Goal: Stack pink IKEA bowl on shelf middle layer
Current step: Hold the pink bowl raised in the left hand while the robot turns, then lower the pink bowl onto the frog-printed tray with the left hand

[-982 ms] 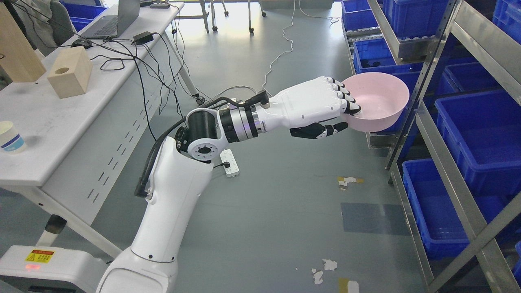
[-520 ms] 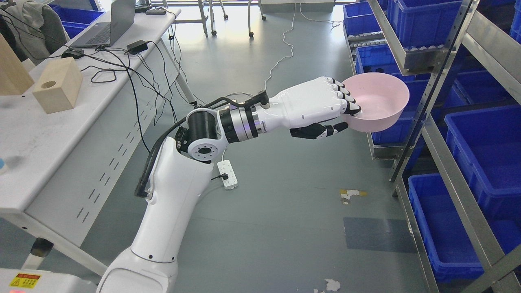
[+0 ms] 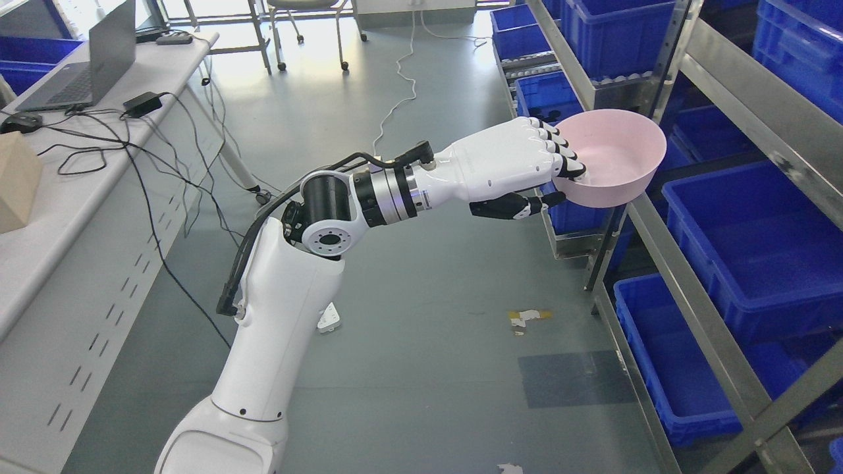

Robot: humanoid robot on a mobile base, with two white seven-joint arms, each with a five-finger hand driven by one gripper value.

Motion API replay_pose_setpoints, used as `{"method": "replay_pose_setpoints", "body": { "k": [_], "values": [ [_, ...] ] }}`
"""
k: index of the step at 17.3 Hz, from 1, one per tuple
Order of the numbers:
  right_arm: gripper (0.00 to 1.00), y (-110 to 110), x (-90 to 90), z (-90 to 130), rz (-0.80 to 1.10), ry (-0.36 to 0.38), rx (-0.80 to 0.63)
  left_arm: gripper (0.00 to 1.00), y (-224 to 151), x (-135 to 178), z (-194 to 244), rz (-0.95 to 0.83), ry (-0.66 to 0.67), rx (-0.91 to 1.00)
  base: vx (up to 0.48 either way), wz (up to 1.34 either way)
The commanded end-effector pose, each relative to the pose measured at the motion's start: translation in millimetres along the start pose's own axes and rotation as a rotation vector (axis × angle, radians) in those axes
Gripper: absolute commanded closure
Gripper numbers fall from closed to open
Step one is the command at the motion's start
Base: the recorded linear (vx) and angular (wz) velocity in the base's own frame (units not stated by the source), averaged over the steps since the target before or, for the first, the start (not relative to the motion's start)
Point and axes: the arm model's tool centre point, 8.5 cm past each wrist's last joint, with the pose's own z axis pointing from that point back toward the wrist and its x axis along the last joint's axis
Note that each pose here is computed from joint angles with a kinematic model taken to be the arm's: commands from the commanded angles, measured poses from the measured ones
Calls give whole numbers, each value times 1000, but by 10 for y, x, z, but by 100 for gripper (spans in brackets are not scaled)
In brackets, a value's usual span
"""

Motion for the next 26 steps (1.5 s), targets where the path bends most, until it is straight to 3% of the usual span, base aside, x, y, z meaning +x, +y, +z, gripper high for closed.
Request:
{"method": "replay_pose_setpoints", "body": {
  "k": [1, 5, 11, 19, 26],
  "values": [
    [0, -114, 29, -5, 1, -13, -18, 93, 191, -6, -42, -26, -35, 17, 90, -564],
    [0, -114, 29, -5, 1, -13, -18, 93, 573, 111, -268, -56, -151, 66, 61, -692],
    [0, -114, 29, -5, 1, -13, -18, 92, 780, 51, -261, -96, -141, 75, -3, -1128],
    [0, -114, 29, -5, 1, -13, -18, 92, 686, -729, 218, -211, 250, -162, -18, -1310],
    [0, -114, 29, -5, 1, -13, -18, 93, 738, -1026, 767, -270, 450, -299, 40, -676]
  ]
}}
